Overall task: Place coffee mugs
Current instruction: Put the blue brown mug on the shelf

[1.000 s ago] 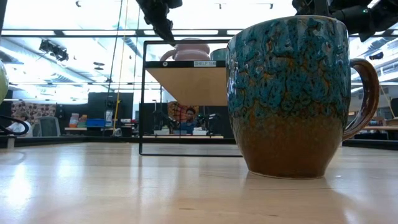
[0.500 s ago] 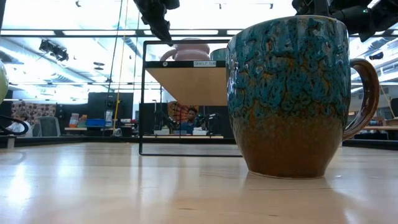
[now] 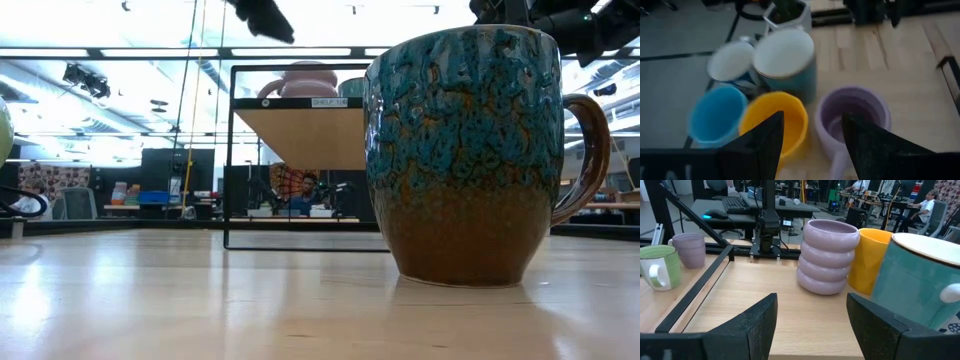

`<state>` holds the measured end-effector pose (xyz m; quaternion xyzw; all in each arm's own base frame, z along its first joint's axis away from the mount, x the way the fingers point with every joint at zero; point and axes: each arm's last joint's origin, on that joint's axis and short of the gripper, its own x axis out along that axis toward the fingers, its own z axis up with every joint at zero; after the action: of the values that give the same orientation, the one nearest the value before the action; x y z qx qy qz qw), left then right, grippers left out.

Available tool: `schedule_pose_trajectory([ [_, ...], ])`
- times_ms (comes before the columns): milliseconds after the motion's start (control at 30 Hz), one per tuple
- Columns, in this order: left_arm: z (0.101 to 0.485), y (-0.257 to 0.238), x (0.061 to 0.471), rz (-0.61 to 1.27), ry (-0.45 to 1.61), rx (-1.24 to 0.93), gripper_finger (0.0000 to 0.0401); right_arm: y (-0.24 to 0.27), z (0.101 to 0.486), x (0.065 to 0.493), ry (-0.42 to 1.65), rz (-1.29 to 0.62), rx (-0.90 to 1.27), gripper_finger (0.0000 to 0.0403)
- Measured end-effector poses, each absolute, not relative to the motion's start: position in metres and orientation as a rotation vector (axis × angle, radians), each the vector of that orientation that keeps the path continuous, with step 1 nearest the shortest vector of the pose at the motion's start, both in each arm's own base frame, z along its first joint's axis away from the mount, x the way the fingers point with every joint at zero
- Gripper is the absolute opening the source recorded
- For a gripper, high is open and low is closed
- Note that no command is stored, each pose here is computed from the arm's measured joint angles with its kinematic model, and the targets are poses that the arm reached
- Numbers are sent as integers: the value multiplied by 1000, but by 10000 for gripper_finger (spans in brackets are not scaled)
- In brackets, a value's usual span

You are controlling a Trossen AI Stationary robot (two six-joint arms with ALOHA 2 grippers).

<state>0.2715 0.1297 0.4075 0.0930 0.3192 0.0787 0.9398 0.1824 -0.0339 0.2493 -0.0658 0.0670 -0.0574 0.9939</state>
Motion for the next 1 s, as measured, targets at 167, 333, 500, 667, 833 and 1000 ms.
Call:
schedule_pose_trajectory([
  [167,372,122,259,165,655,165,205,-34,249,182,142,-115,-135,244],
  [333,350,113,239,199,563,151,205,-33,250,183,127,-115,-112,244],
  [500,330,103,218,228,466,127,205,-28,253,183,95,-86,-93,244],
  [667,303,93,202,247,358,138,205,-23,262,185,75,-59,-70,242],
  [833,273,88,192,266,236,140,205,-19,274,186,150,-95,-4,241],
  [1000,247,87,189,278,145,155,205,-11,277,186,194,-154,6,240],
])
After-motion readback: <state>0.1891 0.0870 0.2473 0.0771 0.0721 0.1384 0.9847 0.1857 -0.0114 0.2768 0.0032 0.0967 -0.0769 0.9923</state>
